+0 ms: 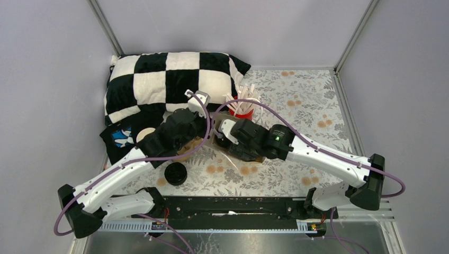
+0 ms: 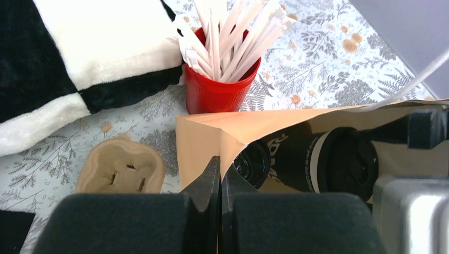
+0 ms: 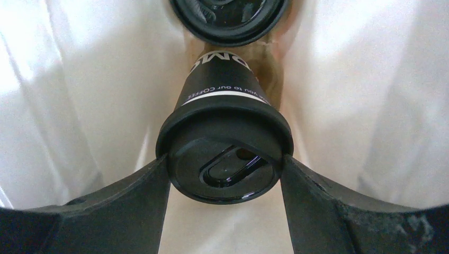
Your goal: Pack the takeout coffee
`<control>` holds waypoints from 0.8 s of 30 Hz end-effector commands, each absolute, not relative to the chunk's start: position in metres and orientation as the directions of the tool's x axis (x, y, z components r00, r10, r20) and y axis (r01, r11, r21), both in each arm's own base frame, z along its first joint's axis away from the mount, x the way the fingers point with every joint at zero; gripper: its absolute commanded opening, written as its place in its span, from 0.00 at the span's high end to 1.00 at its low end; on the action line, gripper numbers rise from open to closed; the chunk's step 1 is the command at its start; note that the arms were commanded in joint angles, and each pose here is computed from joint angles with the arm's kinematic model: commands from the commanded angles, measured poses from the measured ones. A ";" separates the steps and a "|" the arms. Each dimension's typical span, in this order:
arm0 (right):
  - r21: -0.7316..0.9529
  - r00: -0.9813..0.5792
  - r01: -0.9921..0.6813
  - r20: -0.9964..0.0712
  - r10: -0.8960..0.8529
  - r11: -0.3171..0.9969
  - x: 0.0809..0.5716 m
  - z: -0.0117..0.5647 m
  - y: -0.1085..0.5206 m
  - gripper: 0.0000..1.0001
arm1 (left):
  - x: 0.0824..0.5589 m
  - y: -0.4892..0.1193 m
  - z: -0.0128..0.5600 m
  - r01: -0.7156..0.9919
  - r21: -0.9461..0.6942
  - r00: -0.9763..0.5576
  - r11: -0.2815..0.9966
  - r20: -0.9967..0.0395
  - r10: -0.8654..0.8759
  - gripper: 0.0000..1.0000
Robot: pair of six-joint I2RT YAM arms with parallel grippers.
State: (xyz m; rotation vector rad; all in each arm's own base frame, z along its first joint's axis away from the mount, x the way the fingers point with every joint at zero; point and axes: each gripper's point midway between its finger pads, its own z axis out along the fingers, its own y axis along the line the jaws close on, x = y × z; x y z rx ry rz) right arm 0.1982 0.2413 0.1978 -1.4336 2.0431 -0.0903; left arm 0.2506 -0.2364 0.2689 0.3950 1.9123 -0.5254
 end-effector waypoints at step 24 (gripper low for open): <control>-0.412 -0.126 -0.841 -0.482 -0.867 0.351 0.202 0.222 0.253 0.64 | 0.249 -0.246 0.284 0.472 -0.077 -0.158 0.878 -0.987 -0.001 1.00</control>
